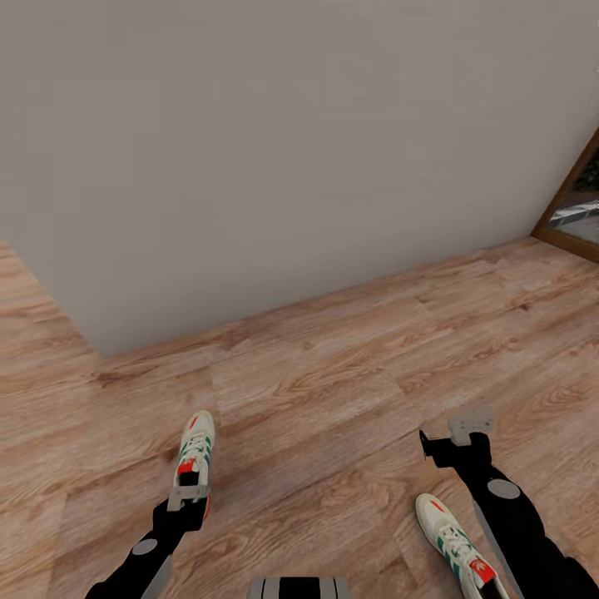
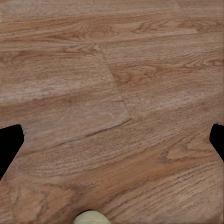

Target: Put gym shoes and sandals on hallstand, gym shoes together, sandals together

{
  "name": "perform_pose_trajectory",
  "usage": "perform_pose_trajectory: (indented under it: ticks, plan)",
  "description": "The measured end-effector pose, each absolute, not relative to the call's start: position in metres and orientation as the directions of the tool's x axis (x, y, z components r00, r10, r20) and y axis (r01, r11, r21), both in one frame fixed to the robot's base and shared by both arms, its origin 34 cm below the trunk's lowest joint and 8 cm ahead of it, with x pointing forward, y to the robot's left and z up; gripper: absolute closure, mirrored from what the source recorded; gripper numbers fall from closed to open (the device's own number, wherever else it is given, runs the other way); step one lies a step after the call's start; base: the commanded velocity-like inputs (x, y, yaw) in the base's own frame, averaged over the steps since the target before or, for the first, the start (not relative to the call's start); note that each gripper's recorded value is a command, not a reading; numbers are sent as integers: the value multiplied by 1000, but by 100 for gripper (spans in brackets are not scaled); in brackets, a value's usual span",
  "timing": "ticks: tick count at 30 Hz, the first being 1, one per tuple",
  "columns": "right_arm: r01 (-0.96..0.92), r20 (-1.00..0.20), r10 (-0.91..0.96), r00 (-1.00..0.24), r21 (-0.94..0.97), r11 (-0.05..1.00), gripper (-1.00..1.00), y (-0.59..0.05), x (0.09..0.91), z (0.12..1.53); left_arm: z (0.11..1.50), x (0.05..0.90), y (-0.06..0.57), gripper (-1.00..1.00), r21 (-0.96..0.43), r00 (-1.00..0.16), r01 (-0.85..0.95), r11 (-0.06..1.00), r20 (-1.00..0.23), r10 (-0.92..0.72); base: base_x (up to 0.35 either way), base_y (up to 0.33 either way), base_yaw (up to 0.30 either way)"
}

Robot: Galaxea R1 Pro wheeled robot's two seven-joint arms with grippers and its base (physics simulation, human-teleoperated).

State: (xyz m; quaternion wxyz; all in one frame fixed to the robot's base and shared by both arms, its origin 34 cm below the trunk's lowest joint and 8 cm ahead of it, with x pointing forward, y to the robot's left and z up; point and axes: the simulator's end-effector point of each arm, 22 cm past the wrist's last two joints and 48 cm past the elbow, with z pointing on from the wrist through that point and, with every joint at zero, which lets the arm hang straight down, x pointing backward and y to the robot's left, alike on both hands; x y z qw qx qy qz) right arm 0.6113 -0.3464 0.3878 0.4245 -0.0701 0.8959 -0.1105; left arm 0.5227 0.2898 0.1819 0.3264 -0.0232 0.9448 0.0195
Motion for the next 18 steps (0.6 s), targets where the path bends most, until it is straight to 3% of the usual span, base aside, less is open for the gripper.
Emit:
perform_pose_trajectory:
  ticks: [12, 16, 18]
  plan:
    - [-44, -768, -230, -597, -255, 966, -100, -344, 558, 381, 214, 545, 289, 100, 16, -740, -58, 998, -671, -32, 0, 0, 0]
    - [-30, -724, -210, -657, -252, 967, -100, -363, 526, 338, 225, 551, 288, 100, 14, -725, -57, 998, -688, -32, 0, 0, 0]
    - [14, -808, -200, -554, -249, 968, -100, -385, 509, 320, 230, 554, 287, 100, 11, -718, -57, 998, -695, -33, 0, 0, 0]
